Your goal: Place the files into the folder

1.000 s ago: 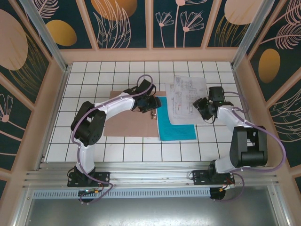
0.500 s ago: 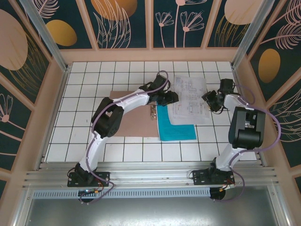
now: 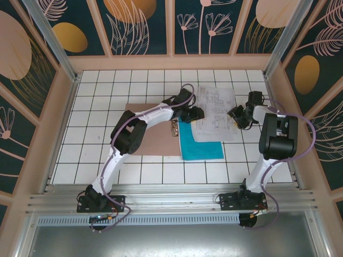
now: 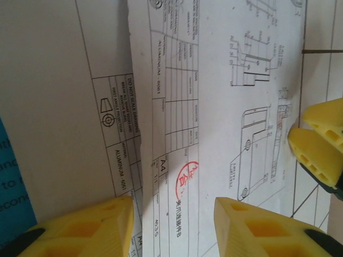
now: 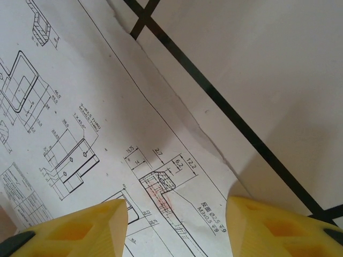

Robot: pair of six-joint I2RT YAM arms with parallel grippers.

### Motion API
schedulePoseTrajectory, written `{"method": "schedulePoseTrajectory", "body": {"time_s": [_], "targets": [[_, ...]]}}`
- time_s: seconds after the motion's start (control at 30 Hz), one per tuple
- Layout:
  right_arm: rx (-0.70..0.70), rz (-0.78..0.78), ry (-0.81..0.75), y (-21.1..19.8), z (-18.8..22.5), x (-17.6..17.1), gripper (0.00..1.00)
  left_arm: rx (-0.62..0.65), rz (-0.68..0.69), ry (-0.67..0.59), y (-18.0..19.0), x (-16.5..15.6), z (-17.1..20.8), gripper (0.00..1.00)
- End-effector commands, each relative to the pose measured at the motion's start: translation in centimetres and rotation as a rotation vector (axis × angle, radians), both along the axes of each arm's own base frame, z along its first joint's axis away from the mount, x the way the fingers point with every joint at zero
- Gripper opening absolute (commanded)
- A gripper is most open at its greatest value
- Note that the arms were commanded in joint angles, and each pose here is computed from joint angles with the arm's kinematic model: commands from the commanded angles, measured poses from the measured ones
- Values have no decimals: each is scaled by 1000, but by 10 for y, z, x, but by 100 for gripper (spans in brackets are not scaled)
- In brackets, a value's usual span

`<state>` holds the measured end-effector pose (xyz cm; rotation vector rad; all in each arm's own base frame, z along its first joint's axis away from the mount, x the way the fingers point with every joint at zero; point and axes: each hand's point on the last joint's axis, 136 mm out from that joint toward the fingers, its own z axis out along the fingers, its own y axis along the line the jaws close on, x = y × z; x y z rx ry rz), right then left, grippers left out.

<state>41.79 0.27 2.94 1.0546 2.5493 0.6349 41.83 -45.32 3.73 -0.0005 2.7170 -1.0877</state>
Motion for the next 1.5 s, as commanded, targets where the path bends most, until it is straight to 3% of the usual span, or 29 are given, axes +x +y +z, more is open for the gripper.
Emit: {"method": "schedulePoseTrajectory", "body": {"time_s": [0.0, 0.13, 0.43, 0.83, 1.03, 1.47], "targets": [[8, 18, 1, 1, -4, 3, 53, 4, -41, 7, -6, -7, -13, 43], [13, 26, -1, 5, -4, 3, 53, 4, -45, 0, -7, -7, -12, 38], [-43, 6, -38, 0, 16, 6, 53, -29, -52, -61, -12, -1, 18, 0], [-138, -23, -214, -8, 98, 12, 61, -165, -29, -135, -11, -5, 123, 0], [-126, 27, -244, 10, 116, 3, 61, -146, -16, -116, 18, -23, 137, 0], [-14, 209, -261, 81, 120, -29, 61, -59, 22, -75, 120, -57, 136, 0]]}}
